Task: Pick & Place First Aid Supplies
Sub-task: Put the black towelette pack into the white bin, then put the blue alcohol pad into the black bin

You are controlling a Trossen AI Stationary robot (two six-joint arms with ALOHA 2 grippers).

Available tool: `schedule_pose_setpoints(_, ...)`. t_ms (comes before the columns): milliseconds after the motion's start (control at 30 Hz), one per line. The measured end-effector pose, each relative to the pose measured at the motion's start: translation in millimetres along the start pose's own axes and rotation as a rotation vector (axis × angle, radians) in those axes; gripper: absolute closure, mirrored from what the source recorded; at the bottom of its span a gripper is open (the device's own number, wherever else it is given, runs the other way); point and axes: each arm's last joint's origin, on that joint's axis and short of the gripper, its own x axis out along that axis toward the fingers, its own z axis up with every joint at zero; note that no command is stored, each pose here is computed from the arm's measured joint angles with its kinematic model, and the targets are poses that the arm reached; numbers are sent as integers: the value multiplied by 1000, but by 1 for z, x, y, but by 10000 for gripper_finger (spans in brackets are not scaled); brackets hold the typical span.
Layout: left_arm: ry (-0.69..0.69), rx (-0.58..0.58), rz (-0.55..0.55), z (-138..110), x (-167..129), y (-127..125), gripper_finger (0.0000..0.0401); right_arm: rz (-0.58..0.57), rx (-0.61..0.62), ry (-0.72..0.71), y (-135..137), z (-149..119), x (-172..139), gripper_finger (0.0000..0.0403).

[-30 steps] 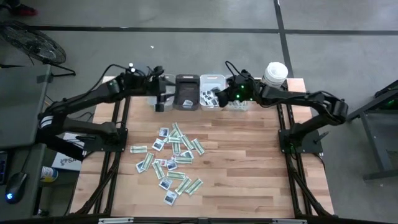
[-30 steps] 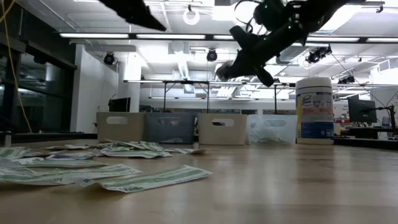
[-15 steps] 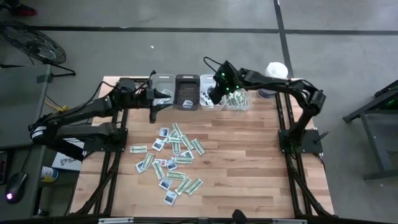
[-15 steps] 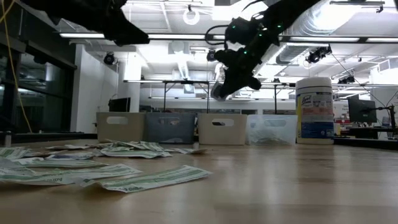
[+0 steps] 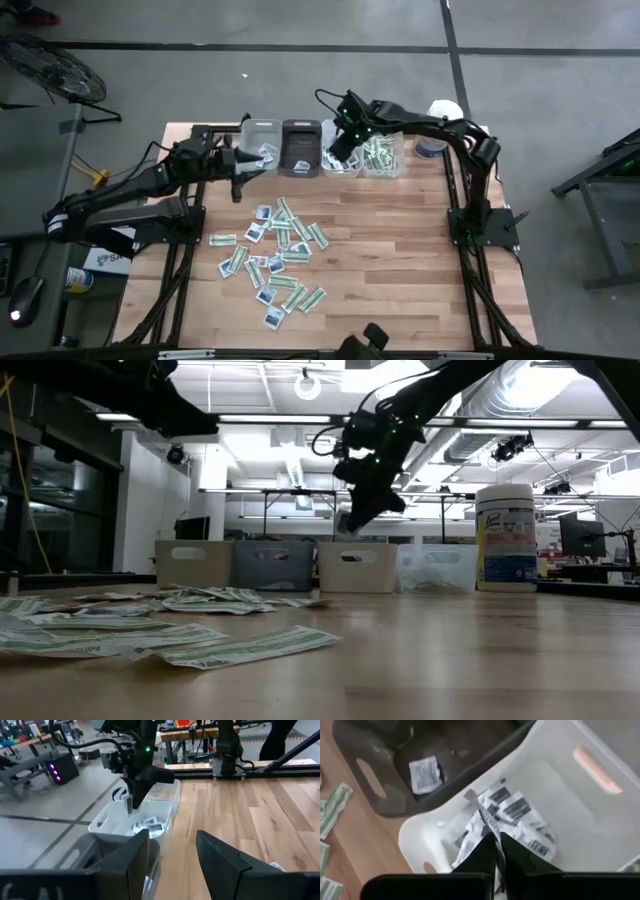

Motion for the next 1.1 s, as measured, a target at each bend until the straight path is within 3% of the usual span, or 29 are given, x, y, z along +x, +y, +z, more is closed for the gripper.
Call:
schedule_pose_setpoints(333,53,-81,-8,-26,-1,-5,240,9,33,71,1,-7,5,377)
schedule_pose_setpoints(733,82,-98,-8,-29,-1,-6,240,2,85,91,2,-9,1,276)
schedule_pose_setpoints(900,168,-138,-24,-37,-2,-8,240,-15,46,63,4,-8,-25,268)
schedule_pose_setpoints(1100,394,-171,-90,-58,-7,-13,240,-95,-49,16,6,-11,-68,273)
